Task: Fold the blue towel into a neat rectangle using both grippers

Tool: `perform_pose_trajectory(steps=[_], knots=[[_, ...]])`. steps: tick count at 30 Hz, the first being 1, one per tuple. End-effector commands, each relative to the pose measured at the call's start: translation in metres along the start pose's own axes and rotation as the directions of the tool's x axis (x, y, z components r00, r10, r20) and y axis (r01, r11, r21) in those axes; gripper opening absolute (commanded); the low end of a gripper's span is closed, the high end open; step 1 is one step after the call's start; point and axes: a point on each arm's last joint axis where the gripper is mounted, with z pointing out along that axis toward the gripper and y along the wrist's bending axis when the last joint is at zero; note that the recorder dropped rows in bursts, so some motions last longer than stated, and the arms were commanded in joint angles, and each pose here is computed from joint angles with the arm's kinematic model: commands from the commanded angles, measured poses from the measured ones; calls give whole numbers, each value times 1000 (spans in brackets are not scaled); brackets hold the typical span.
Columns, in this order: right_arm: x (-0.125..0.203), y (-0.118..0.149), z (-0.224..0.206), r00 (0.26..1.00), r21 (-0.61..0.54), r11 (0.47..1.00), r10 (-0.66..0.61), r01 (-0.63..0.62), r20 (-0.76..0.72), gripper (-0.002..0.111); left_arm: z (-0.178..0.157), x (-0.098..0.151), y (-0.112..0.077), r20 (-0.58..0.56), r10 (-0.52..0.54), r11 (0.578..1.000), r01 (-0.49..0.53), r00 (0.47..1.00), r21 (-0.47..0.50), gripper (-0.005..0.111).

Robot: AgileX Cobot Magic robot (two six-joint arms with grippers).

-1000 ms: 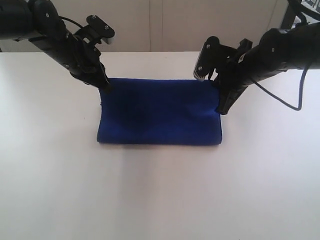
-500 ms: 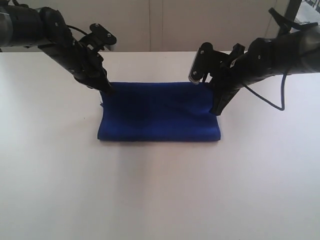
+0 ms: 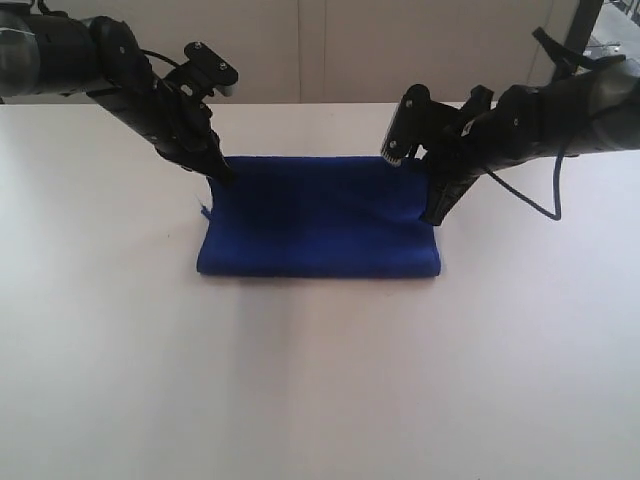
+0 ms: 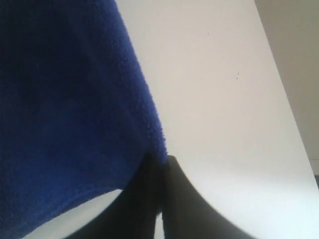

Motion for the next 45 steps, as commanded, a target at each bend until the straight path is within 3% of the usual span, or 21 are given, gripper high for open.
perform_pose_trajectory(steps=[1,8,12,17,21,25,30,34,37,40,42,45], knots=[[4,-3,4,1000,33,999,-4,4,7,0,2,-1,1,12,-15,1000,15,1000,-4,0],[4,-3,5,1000,32,999,-4,4,6,0,4,0,1,10,-16,1000,16,1000,-3,0],[4,-3,5,1000,32,999,-4,4,6,10,4,0,1,10,-16,1000,16,1000,-4,0],[4,-3,5,1000,32,999,0,0,7,26,4,0,2,7,-10,1000,10,1000,-7,20],[4,-3,5,1000,32,999,0,0,7,27,4,0,2,7,-8,1000,8,1000,-7,39],[4,-3,5,1000,32,999,2,-2,7,27,4,1,2,5,-4,1000,4,1000,-9,45],[4,-3,5,998,31,998,57,-58,10,27,4,1,2,3,0,1000,0,1000,-10,45],[2,-5,2,923,26,923,384,-385,27,26,4,3,-1,-23,-24,1000,24,999,19,41],[-3,-10,-10,855,11,855,517,-518,28,17,-1,6,-5,-70,-62,996,66,996,61,28],[-12,-18,-24,821,-43,820,570,-571,-27,2,-11,5,-11,-96,-82,989,93,992,118,12],[-20,-28,-31,790,-72,787,609,-613,-64,0,-16,4,-15,-107,-106,979,123,989,161,2],[-26,-37,-32,758,-107,751,639,-651,-131,0,-19,5,-23,-136,-133,958,163,982,237,0]])
